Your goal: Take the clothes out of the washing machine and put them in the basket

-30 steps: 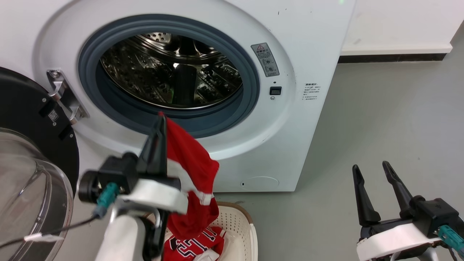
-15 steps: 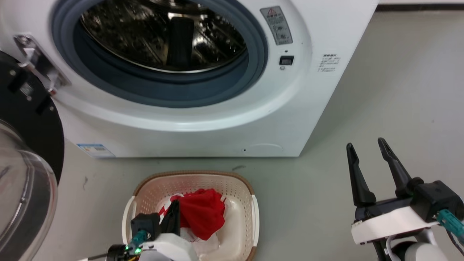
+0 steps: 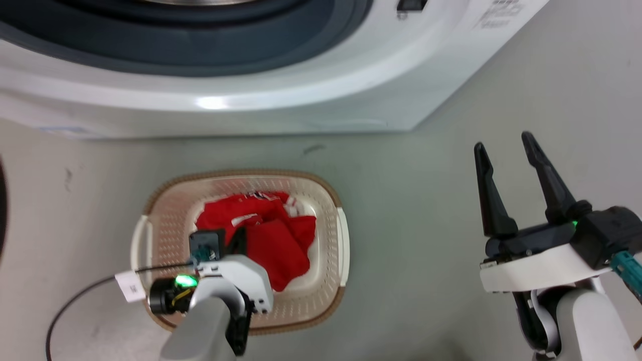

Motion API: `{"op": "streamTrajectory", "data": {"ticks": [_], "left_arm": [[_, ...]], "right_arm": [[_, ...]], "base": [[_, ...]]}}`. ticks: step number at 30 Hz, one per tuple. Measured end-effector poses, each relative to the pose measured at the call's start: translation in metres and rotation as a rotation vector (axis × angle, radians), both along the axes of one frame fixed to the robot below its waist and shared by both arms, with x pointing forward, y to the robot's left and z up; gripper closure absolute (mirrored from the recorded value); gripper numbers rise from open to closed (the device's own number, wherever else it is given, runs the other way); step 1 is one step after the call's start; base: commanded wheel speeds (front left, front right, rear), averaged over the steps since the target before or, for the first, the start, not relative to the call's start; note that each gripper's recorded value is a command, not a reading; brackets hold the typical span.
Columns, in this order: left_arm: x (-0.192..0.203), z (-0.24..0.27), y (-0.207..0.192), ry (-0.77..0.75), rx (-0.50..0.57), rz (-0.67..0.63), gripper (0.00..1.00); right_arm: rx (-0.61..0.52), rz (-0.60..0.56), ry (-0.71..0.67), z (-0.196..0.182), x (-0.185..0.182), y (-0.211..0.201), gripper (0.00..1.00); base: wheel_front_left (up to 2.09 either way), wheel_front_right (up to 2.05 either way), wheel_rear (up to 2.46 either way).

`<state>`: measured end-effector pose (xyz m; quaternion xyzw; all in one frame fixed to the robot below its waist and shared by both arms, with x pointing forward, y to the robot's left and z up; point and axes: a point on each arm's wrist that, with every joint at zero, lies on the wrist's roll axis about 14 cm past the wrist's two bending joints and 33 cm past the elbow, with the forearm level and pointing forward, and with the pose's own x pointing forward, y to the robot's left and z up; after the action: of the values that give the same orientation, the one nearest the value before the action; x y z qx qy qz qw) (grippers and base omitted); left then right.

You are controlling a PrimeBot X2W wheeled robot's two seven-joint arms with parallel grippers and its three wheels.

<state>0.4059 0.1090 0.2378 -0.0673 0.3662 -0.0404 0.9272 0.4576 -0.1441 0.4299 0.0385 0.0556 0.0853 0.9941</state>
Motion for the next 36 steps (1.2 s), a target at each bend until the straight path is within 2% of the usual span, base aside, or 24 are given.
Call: {"op": "streamTrajectory", "data": {"ticks": [4, 9, 14, 15, 16, 17, 27, 36], "left_arm": [[0.0, -0.038, 0.004, 0.1, 0.038, -0.009, 1.0], [-0.02, -0.083, 0.014, 0.24, 0.1, -0.046, 1.0], [-0.026, -0.102, 0.011, 0.3, 0.103, -0.049, 1.0], [-0.027, -0.103, 0.011, 0.304, 0.099, -0.048, 0.96], [-0.029, -0.102, 0.011, 0.311, 0.095, -0.043, 0.6], [-0.031, -0.101, 0.012, 0.314, 0.095, -0.04, 0.02], [-0.033, -0.048, 0.016, 0.21, 0.075, -0.033, 0.0], [-0.009, 0.041, 0.022, -0.071, 0.015, 0.038, 0.0]], "right_arm": [[-0.007, -0.008, 0.049, -0.028, 0.009, -0.004, 0.0], [-0.02, -0.022, 0.108, -0.06, 0.012, -0.011, 0.0], [-0.037, -0.043, 0.149, -0.08, 0.01, -0.02, 0.0], [-0.038, -0.044, 0.152, -0.081, 0.009, -0.021, 0.0], [-0.037, -0.043, 0.151, -0.08, 0.01, -0.021, 0.0], [-0.037, -0.041, 0.146, -0.078, 0.01, -0.02, 0.0], [-0.037, -0.027, 0.08, -0.041, 0.001, -0.013, 0.0], [-0.028, -0.044, 0.0, 0.01, -0.032, -0.016, 0.0]], "base": [[0.0, 0.0, 0.0], [0.0, 0.0, 0.0], [0.0, 0.0, 0.0], [0.0, 0.0, 0.0], [0.0, 0.0, 0.0], [0.0, 0.0, 0.0], [0.0, 0.0, 0.0], [0.0, 0.0, 0.0]]}}
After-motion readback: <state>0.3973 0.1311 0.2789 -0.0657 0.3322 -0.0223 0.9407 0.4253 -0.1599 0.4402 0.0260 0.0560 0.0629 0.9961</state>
